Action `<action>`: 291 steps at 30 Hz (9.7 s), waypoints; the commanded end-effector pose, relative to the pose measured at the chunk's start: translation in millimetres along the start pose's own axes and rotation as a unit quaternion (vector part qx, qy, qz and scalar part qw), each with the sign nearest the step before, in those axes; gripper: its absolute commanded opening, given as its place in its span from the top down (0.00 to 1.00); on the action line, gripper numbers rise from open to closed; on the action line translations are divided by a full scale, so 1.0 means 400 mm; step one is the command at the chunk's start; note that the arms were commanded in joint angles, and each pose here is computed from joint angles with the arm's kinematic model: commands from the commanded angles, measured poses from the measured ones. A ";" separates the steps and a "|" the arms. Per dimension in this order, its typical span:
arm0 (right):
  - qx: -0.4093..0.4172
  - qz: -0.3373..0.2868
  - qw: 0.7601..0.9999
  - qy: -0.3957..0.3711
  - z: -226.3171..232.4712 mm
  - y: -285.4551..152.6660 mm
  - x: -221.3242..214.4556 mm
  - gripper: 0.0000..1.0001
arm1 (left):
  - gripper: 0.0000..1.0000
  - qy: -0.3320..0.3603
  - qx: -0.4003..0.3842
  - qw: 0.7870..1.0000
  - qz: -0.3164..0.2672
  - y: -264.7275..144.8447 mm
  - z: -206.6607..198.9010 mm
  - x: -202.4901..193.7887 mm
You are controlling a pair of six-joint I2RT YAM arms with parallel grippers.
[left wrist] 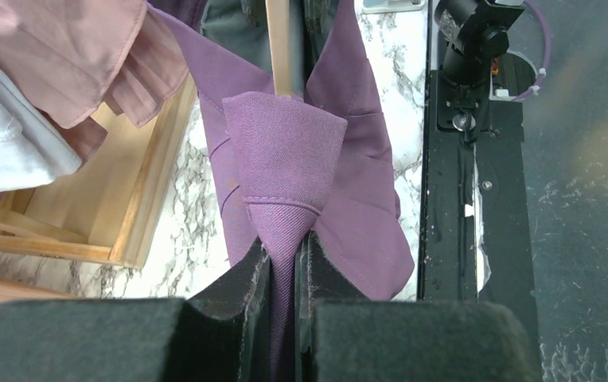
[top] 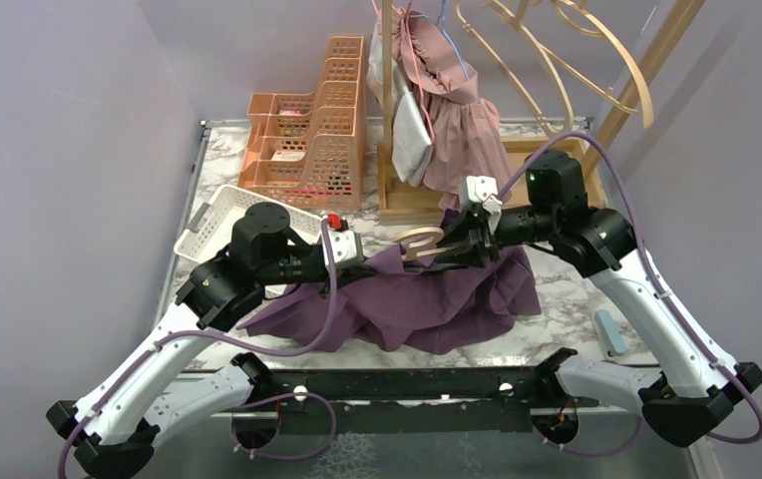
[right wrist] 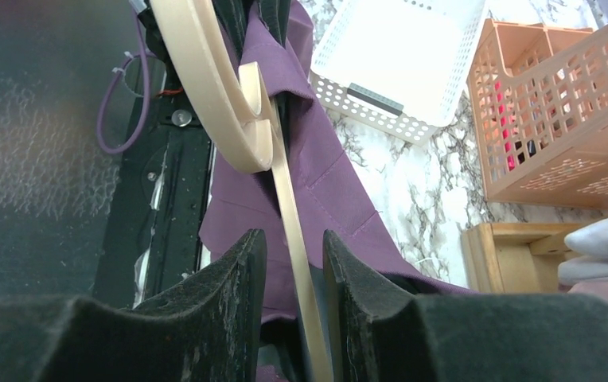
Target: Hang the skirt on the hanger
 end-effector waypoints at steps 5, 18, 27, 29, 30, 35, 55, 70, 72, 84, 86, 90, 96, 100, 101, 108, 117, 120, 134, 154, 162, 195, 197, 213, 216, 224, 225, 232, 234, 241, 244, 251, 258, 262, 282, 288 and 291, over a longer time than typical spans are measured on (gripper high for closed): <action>0.030 0.001 0.999 0.016 0.011 0.018 -0.022 0.61 | 1.00 0.057 -0.003 0.995 -0.088 -0.032 0.003 0.107; -0.024 -0.032 0.998 -0.049 0.050 -0.037 0.027 0.99 | 0.83 0.029 0.064 0.996 -0.056 -0.058 0.000 0.075; -0.082 -0.068 0.991 -0.077 0.137 -0.135 0.094 0.99 | 0.83 -0.017 0.155 0.988 0.008 -0.147 -0.045 0.019; -0.088 -0.063 0.992 -0.070 0.139 -0.140 0.097 0.99 | 0.78 -0.014 0.172 0.985 -0.001 -0.167 -0.049 0.033; -0.091 -0.061 0.992 -0.062 0.138 -0.140 0.097 0.99 | 0.72 -0.016 0.183 0.983 -0.003 -0.175 -0.049 0.039; -0.124 -0.071 0.989 -0.028 0.117 -0.138 0.120 0.99 | 0.26 -0.019 0.245 0.969 -0.029 -0.206 -0.030 0.088; -0.198 -0.019 0.980 0.024 0.099 -0.106 -0.039 0.99 | 0.04 -0.008 0.325 0.932 -0.161 -0.120 0.103 0.202; -0.489 0.035 0.854 0.171 0.027 -0.112 -0.222 0.99 | 0.04 -0.022 0.321 0.937 -0.135 -0.019 0.166 0.161; -0.519 0.036 0.836 0.174 0.026 -0.121 -0.237 0.99 | 0.03 -0.027 0.318 0.937 -0.141 -0.009 0.169 0.161; -0.630 0.001 0.749 0.206 0.044 -0.175 -0.252 0.99 | 0.03 -0.031 0.286 0.944 -0.160 0.043 0.205 0.198; -0.648 -0.004 0.731 0.214 0.045 -0.185 -0.246 0.99 | 0.04 -0.033 0.282 0.945 -0.164 0.046 0.207 0.202; -0.682 -0.006 0.697 0.219 0.045 -0.212 -0.217 0.99 | 0.04 -0.033 0.264 0.943 -0.201 0.053 0.208 0.231; -0.703 -0.046 0.676 0.215 0.066 -0.260 -0.151 0.99 | 0.06 -0.053 0.242 0.937 -0.247 0.088 0.236 0.278; -0.733 -0.046 0.643 0.219 0.083 -0.294 -0.133 0.99 | 0.08 -0.065 0.240 0.936 -0.247 0.108 0.255 0.291; -0.739 -0.046 0.636 0.217 0.087 -0.302 -0.130 0.99 | 0.08 -0.068 0.243 0.936 -0.246 0.112 0.259 0.291; -0.765 -0.065 0.614 0.184 0.129 -0.366 -0.089 0.99 | 0.09 -0.081 0.246 0.935 -0.242 0.132 0.280 0.301; -0.763 -0.075 0.628 0.135 0.164 -0.423 -0.025 0.99 | 0.09 -0.086 0.245 0.935 -0.240 0.152 0.306 0.326; -0.706 -0.059 0.693 0.136 0.161 -0.392 -0.020 0.99 | 0.09 -0.088 0.243 0.937 -0.236 0.157 0.311 0.331; -0.577 -0.040 0.796 0.178 0.097 -0.265 -0.029 0.99 | 0.08 -0.087 0.265 0.935 -0.217 0.122 0.291 0.313; -0.656 -0.159 0.719 0.166 -0.016 -0.293 0.166 0.99 | 0.01 -0.080 0.287 0.937 -0.184 0.048 0.238 0.286; -0.722 -0.206 0.633 0.188 -0.007 -0.339 0.176 0.99 | 0.01 -0.098 0.291 0.937 -0.167 0.047 0.222 0.246; -0.619 -0.187 0.729 0.225 -0.124 -0.223 0.278 0.99 | 0.01 -0.117 0.299 0.934 -0.159 0.010 0.187 0.230; -0.624 -0.185 0.728 0.217 -0.148 -0.217 0.295 0.99 | 0.01 -0.120 0.297 0.934 -0.157 0.007 0.182 0.226; -0.627 -0.200 0.743 0.121 -0.329 -0.140 0.382 0.99 | 0.01 -0.168 0.305 0.933 -0.088 -0.003 0.131 0.113; -0.631 -0.211 0.738 0.110 -0.363 -0.142 0.409 0.99 | 0.01 -0.217 0.307 0.924 -0.068 0.014 0.114 0.060; -0.616 -0.219 0.747 0.120 -0.494 -0.164 0.396 0.99 | 0.05 -0.364 0.298 0.882 -0.035 0.062 0.059 -0.071; -0.614 -0.217 0.749 0.124 -0.508 -0.163 0.387 0.99 | 0.06 -0.384 0.294 0.875 -0.031 0.070 0.052 -0.087; -0.597 -0.209 0.760 0.147 -0.577 -0.164 0.330 0.99 | 0.03 -0.440 0.271 0.856 -0.015 0.115 0.036 -0.147; -0.594 -0.210 0.762 0.152 -0.592 -0.162 0.318 0.99 | 0.01 -0.434 0.257 0.863 -0.022 0.122 0.037 -0.146; -0.584 -0.197 0.768 0.177 -0.643 -0.155 0.278 0.93 | 0.01 -0.445 0.241 0.862 0.005 0.147 0.042 -0.165; -0.581 -0.193 0.769 0.183 -0.655 -0.153 0.264 0.86 | 0.01 -0.447 0.226 0.866 0.000 0.153 0.036 -0.172; -0.561 -0.209 0.782 0.172 -0.602 -0.179 0.306 0.55 | 0.01 -0.445 0.270 0.854 -0.002 0.120 0.037 -0.161; -0.533 -0.244 0.795 0.158 -0.425 -0.245 0.377 0.36 | 0.01 -0.439 0.324 0.838 0.006 0.073 0.039 -0.136; -0.520 -0.255 0.798 0.165 -0.313 -0.276 0.384 0.31 | 0.01 -0.416 0.349 0.839 0.014 0.038 0.047 -0.099; -0.581 -0.101 0.726 0.354 0.211 -0.314 -0.072 0.15 | 0.01 -0.304 0.488 0.818 0.000 -0.197 0.024 0.039; -0.617 -0.093 0.688 0.372 0.264 -0.339 -0.094 0.09 | 0.01 -0.292 0.504 0.812 -0.036 -0.279 -0.002 0.105; -0.628 -0.075 0.673 0.383 0.273 -0.339 -0.120 0.08 | 0.01 -0.285 0.507 0.813 -0.043 -0.323 -0.028 0.120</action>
Point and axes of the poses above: each gripper's point midway between its finger pads, its own y axis out along the fingers, its own z axis along the line the jaws close on, x = y × z, the point moved 10 cm from there along -y, back along the fingers, and after that the axes turned 4 degrees about y, right-handed, at the moved point
